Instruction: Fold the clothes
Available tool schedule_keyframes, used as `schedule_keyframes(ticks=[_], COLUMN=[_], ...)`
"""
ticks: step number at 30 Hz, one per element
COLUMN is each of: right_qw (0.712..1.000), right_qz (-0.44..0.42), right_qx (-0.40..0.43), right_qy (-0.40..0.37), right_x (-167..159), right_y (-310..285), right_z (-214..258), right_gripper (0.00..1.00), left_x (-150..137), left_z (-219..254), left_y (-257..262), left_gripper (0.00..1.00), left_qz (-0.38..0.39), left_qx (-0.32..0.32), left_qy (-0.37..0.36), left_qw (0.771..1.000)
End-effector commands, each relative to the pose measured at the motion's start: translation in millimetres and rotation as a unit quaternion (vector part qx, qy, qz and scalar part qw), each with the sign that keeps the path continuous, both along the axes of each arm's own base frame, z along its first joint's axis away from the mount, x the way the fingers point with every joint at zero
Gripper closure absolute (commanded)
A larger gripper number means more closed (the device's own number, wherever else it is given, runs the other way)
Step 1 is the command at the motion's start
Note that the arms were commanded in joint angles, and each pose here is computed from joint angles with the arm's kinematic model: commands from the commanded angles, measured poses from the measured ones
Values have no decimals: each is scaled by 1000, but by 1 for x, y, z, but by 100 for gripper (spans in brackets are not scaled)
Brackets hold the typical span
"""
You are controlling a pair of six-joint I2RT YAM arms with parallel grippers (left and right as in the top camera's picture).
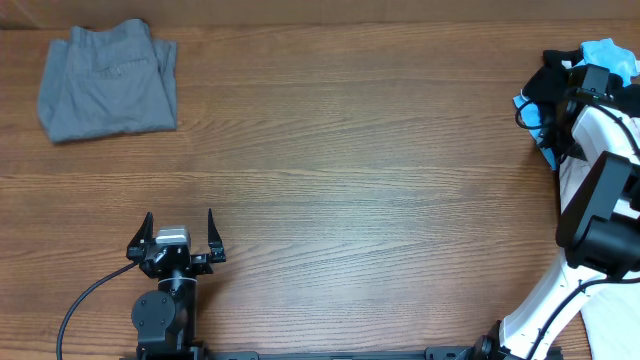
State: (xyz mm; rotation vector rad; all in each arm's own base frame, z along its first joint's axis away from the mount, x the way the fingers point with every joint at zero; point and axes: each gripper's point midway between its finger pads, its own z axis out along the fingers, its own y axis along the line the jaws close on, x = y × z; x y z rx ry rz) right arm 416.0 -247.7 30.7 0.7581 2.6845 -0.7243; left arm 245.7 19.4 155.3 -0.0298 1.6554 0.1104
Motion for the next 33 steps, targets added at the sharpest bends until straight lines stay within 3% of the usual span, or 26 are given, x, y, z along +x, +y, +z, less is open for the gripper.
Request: schedule_keyframes(ticks=[1, 4, 9, 13, 16, 18, 33], right_qw=[1000, 1000, 1000, 1000, 1000, 999, 991], right_qz=[-16, -21, -25, -25, -26, -35, -53], right_qx=[-7, -5, -6, -6, -6, -6, 65], right_qy=[9, 13, 10, 9, 8, 2, -106], right_x=[-7, -10, -11, -11, -11, -11, 10], right_y=[-12, -16, -21, -21, -21, -21, -15], right_z=[-8, -12, -12, -11, -11, -10, 45], right_gripper=[14, 25, 33, 58, 85, 96, 96], left_x=[0, 0, 0, 0, 0, 0, 0], left_z=[1, 1, 1, 1, 1, 1, 1], left_y=[0, 0, 0, 0, 0, 0, 0], left_gripper=[0, 0, 0, 0, 0, 0, 0], left_qz=[2, 2, 2, 2, 2, 2, 2], left_qx=[-6, -6, -6, -6, -6, -6, -6], left_qy=[-6, -6, -6, -6, -6, -6, -6], left_qw=[1000, 1000, 1000, 1000, 1000, 1000, 1000])
